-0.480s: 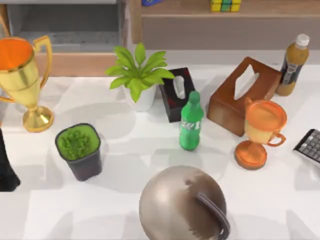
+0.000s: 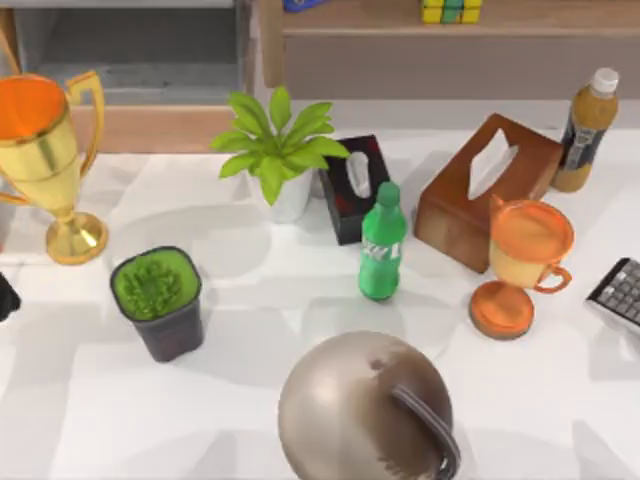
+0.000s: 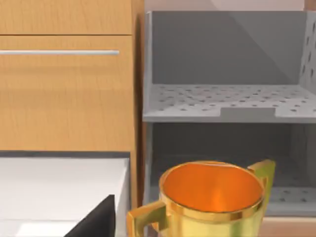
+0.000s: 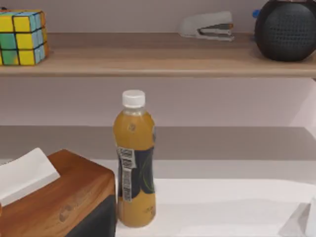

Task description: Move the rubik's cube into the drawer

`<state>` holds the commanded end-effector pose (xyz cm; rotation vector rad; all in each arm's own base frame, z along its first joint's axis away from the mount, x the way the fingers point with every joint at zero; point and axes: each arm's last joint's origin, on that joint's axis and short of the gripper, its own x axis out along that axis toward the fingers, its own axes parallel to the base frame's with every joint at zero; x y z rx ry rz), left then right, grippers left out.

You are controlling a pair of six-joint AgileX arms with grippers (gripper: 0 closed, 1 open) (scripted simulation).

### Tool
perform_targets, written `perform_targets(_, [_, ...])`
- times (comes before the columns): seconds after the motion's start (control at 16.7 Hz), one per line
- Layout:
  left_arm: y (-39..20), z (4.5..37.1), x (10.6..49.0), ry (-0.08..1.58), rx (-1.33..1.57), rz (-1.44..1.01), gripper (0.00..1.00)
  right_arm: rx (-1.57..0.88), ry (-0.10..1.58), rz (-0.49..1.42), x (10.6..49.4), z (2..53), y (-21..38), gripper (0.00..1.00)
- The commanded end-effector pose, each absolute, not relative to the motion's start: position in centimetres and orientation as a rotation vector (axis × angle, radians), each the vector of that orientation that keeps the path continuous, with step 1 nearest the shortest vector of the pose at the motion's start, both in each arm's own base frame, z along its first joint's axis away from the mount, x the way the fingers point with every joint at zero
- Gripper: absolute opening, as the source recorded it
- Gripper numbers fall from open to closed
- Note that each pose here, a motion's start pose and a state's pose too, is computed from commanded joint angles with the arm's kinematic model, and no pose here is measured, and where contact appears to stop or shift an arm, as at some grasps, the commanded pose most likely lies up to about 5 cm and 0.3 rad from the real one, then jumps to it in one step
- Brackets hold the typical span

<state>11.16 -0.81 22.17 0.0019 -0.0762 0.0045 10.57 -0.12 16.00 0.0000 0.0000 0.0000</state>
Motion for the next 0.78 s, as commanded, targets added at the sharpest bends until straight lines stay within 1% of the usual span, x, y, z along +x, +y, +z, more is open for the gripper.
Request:
perform_targets(0.12, [-1.5, 25.9, 12.3, -0.109, -0.004, 0.003, 1.0, 0.0, 0.0, 0.0, 10.6, 16.0, -0.1, 1.0])
perform_targets(0.24, [-2.7, 29.7, 14.6, -0.129, -0.013, -0.001, 1.0, 0.0, 0.0, 0.0, 10.6, 16.0, -0.1, 1.0])
perform_targets(0.36, [-4.7, 33.0, 18.0, -0.133, -0.023, -0.006, 1.0, 0.0, 0.0, 0.0, 10.6, 16.0, -0.1, 1.0])
perform_targets(0.48, [-8.0, 35.0, 22.4, -0.123, -0.029, -0.012, 1.0, 0.0, 0.0, 0.0, 10.6, 16.0, -0.1, 1.0])
perform_targets(0.6, [-12.4, 35.5, 27.2, -0.102, -0.03, -0.018, 1.0, 0.0, 0.0, 0.0, 10.6, 16.0, -0.1, 1.0])
perform_targets(0.66, [-15.0, 35.0, 29.5, -0.09, -0.029, -0.021, 1.0, 0.0, 0.0, 0.0, 10.6, 16.0, -0.1, 1.0])
perform_targets(0.78, [-20.6, 32.8, 33.5, -0.063, -0.022, -0.025, 1.0, 0.0, 0.0, 0.0, 10.6, 16.0, -0.1, 1.0])
